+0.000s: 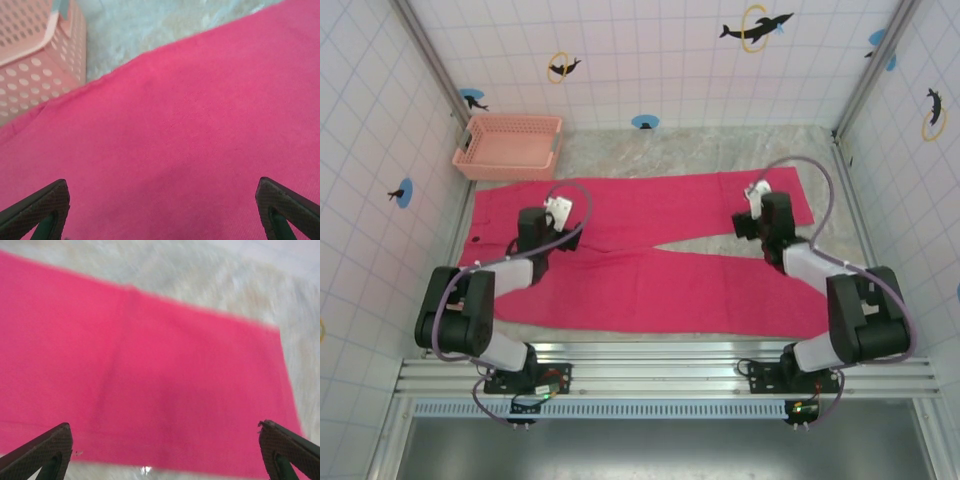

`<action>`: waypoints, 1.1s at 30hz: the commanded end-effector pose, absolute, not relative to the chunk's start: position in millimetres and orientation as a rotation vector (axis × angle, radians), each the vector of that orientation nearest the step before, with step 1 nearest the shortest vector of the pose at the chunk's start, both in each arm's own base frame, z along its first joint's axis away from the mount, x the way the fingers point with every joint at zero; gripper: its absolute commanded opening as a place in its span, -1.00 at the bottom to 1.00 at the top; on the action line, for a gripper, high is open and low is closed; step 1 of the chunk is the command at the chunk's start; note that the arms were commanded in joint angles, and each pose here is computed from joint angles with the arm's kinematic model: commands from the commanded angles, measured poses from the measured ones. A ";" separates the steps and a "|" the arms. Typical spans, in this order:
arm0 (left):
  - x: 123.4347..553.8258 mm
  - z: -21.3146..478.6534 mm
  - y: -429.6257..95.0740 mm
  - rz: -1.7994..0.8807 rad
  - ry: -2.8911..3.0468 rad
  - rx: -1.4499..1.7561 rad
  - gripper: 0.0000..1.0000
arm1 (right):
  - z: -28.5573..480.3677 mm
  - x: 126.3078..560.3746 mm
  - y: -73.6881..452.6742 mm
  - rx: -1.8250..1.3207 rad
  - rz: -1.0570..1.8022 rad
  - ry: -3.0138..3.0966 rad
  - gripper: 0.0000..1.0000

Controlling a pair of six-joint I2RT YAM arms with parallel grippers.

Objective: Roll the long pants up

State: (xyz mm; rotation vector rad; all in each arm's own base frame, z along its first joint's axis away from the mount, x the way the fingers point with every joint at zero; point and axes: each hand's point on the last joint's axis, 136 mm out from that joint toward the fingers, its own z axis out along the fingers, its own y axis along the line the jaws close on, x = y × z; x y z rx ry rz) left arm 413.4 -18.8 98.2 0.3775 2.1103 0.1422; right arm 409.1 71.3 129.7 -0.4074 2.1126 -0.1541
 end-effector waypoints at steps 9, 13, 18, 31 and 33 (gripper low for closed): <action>407.7 253.8 13.6 0.367 2.394 0.239 0.95 | 159.0 213.0 224.6 -1.457 0.151 2.178 0.57; 377.7 271.8 30.0 0.447 2.420 0.125 0.95 | 143.1 168.1 226.5 -1.620 0.173 2.200 0.50; 360.6 288.9 37.2 0.459 2.418 0.019 0.95 | 142.4 138.3 235.9 -1.684 0.301 2.211 0.44; 354.0 278.6 22.2 0.307 2.437 -0.040 0.95 | 72.1 114.8 262.6 -1.839 0.314 2.471 0.24; 352.2 274.5 23.1 0.316 2.450 -0.039 0.95 | 63.5 112.6 261.8 -1.854 0.312 2.499 0.21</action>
